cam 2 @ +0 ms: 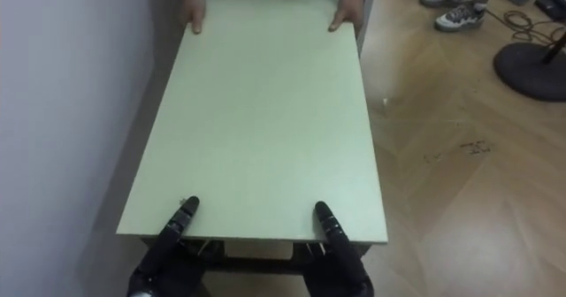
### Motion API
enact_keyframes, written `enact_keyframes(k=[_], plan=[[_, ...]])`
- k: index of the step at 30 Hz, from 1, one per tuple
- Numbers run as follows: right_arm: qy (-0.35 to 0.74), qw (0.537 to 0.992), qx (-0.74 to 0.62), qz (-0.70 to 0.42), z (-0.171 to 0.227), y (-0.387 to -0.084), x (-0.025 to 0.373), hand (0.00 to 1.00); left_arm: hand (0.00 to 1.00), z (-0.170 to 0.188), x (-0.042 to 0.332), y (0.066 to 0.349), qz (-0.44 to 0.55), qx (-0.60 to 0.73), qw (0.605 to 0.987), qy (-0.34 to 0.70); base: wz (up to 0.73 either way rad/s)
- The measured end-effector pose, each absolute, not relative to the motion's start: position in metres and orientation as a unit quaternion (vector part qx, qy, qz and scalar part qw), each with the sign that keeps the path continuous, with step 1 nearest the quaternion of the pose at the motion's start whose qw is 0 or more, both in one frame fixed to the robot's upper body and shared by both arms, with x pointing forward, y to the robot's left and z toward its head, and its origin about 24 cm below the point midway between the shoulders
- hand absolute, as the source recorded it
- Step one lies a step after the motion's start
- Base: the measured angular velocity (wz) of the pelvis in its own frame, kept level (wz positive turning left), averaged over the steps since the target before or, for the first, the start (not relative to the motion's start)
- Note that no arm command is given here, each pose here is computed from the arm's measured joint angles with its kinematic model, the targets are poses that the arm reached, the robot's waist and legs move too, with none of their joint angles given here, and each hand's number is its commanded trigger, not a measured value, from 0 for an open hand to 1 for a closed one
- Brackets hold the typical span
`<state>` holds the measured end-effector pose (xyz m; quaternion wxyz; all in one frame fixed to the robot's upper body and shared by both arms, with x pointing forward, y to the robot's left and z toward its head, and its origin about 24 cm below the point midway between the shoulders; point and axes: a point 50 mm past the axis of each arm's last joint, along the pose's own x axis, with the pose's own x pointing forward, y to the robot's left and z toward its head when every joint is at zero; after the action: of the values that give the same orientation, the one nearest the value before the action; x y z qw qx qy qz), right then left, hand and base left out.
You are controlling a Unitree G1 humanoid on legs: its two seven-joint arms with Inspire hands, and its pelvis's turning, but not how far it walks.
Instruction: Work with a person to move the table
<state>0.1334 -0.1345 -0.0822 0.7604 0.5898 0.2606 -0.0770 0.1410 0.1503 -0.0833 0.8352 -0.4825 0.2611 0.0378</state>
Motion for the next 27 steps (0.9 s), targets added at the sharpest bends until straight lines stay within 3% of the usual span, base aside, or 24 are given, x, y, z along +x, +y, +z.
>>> enact_keyframes(k=[3,4,5,7,8,9,15,27], plan=[[0.265,0.763,0.585,-0.071,-0.082,-0.132,0.133,1.0,1.0,-0.086,0.141,0.153,0.041,-0.48,0.838,0.257,0.04],[0.266,0.763,0.585,-0.071,-0.082,-0.132,0.133,1.0,0.93,-0.087,0.14,0.154,0.043,-0.479,0.839,0.256,0.0],[0.266,0.763,0.585,-0.071,-0.083,-0.132,0.133,1.0,0.73,-0.087,0.14,0.153,0.042,-0.477,0.839,0.257,0.0],[0.266,0.763,0.585,-0.071,-0.083,-0.132,0.133,0.63,0.49,-0.089,0.14,0.154,0.043,-0.477,0.839,0.259,0.0],[0.266,0.763,0.585,-0.071,-0.083,-0.132,0.133,0.04,0.0,-0.089,0.14,0.154,0.043,-0.477,0.839,0.26,0.0],[0.267,0.763,0.584,-0.072,-0.083,-0.132,0.132,0.0,0.0,-0.091,0.139,0.154,0.039,-0.47,0.842,0.263,0.0],[0.28,0.771,0.57,-0.056,-0.09,-0.138,0.127,0.0,0.0,-0.1,0.138,0.161,0.017,-0.41,0.865,0.288,-0.03],[0.284,0.773,0.567,-0.038,-0.097,-0.142,0.122,0.0,0.0,-0.112,0.133,0.164,0.006,-0.397,0.863,0.311,-0.02]])
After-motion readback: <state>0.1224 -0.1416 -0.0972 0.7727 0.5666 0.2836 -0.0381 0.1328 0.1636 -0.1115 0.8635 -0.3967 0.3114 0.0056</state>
